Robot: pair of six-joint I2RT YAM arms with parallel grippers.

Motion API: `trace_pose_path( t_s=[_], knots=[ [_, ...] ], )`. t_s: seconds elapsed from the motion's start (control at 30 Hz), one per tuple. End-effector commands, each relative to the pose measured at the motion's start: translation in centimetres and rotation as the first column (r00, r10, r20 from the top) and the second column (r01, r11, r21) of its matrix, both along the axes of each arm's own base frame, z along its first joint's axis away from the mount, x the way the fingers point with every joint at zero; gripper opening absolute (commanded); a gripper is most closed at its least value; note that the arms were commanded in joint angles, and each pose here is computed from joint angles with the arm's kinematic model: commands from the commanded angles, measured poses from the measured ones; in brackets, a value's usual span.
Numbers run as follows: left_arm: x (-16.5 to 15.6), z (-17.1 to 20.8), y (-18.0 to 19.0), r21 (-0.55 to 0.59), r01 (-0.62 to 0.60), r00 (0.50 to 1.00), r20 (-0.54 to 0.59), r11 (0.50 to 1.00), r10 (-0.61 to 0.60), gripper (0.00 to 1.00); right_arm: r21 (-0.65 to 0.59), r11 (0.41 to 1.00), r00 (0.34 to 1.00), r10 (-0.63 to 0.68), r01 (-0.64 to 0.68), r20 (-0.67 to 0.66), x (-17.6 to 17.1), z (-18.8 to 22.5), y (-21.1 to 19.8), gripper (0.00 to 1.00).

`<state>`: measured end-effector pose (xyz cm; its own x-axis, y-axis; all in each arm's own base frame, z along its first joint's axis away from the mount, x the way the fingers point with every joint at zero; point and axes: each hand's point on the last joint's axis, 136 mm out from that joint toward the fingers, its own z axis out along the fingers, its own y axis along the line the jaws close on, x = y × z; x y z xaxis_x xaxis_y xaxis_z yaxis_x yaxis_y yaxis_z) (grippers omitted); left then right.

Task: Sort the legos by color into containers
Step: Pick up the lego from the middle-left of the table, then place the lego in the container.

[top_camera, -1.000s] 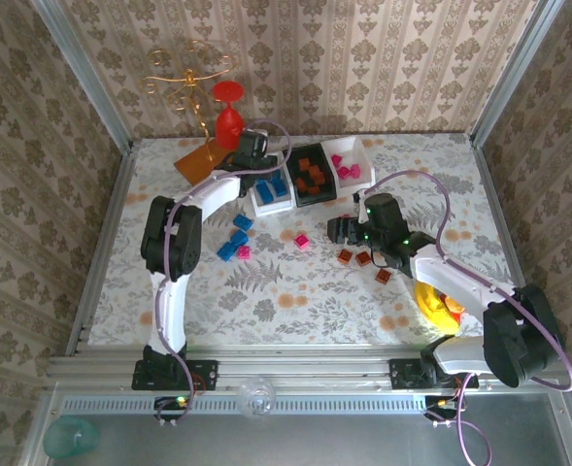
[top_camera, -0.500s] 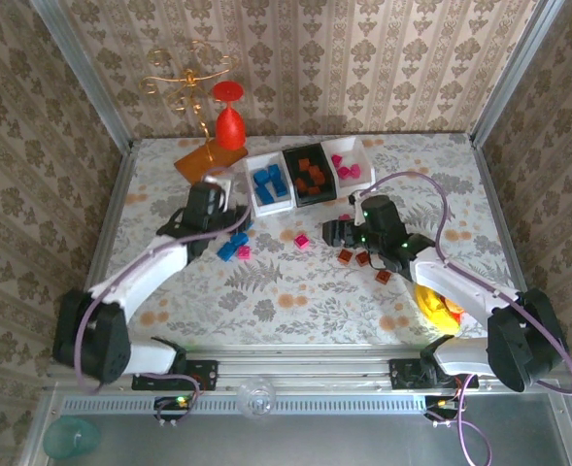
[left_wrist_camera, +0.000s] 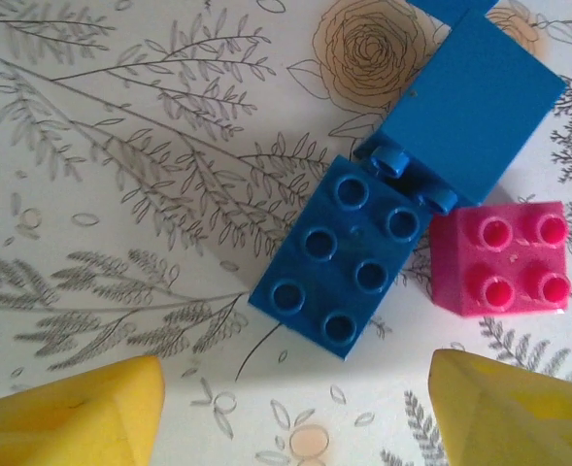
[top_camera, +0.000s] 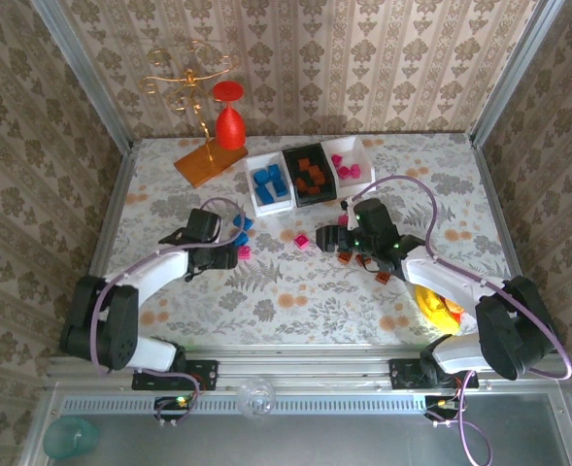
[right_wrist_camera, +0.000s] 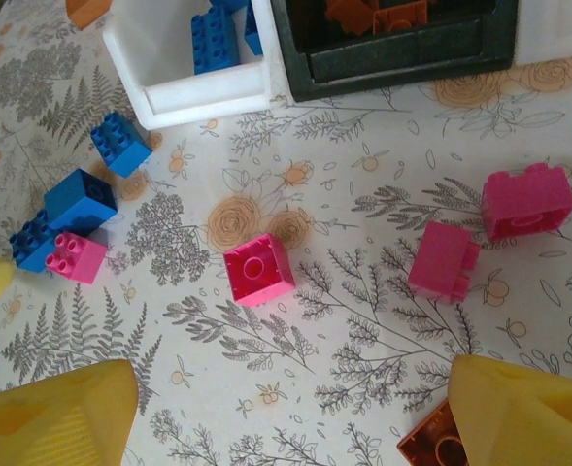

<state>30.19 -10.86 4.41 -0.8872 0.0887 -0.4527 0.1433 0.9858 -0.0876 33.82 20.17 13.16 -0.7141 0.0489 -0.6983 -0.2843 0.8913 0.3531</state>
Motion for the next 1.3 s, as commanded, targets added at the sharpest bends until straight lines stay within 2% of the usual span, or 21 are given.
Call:
trace_pose_path(
  t_s=[0.0,0.4,0.67,0.73,0.87,0.97,1.07,1.27],
  knots=[
    [1.4,0.1,-0.8,-0.032,0.003,1.0,-0.006,0.999,-0.003,0.72,0.007,1.0,1.0,-0.015,0.015,0.027,-0.1,0.8,-0.3,0.85],
    [5.5,-1.7,-1.4,-0.037,-0.012,1.0,0.0,0.999,0.012,0.55,-0.009,1.0,0.999,-0.027,0.028,0.035,-0.2,0.9,-0.7,0.85],
    [5.5,-1.0,-1.5,-0.062,-0.026,0.999,0.02,0.998,0.027,0.38,0.003,1.0,0.999,-0.015,0.015,0.038,-0.2,1.0,-0.4,0.85],
    [5.1,0.6,-1.5,-0.06,-0.036,0.998,0.057,0.998,0.039,0.34,0.017,1.0,0.999,0.004,-0.005,0.041,-0.3,1.2,-0.1,0.85],
    [5.4,7.4,-2.1,-0.101,-0.032,0.955,0.289,0.994,0.06,0.31,0.053,0.998,0.997,0.033,-0.037,0.074,-0.5,1.8,0.5,0.85],
    [7.2,11.2,-3.4,-0.151,-0.004,0.918,0.391,0.989,0.064,0.31,0.072,0.996,0.995,0.045,-0.052,0.09,-0.6,2.2,0.8,0.85],
    [10.2,12.9,-5.4,-0.154,0.032,0.907,0.42,0.988,0.036,0.31,0.072,0.996,0.995,0.046,-0.053,0.086,-0.7,2.1,0.8,0.85],
    [17.2,12.4,-10.2,-0.141,0.103,0.907,0.42,0.985,-0.034,0.32,0.063,0.997,0.994,0.034,-0.041,0.102,-0.8,2.6,0.4,0.85]
  ],
)
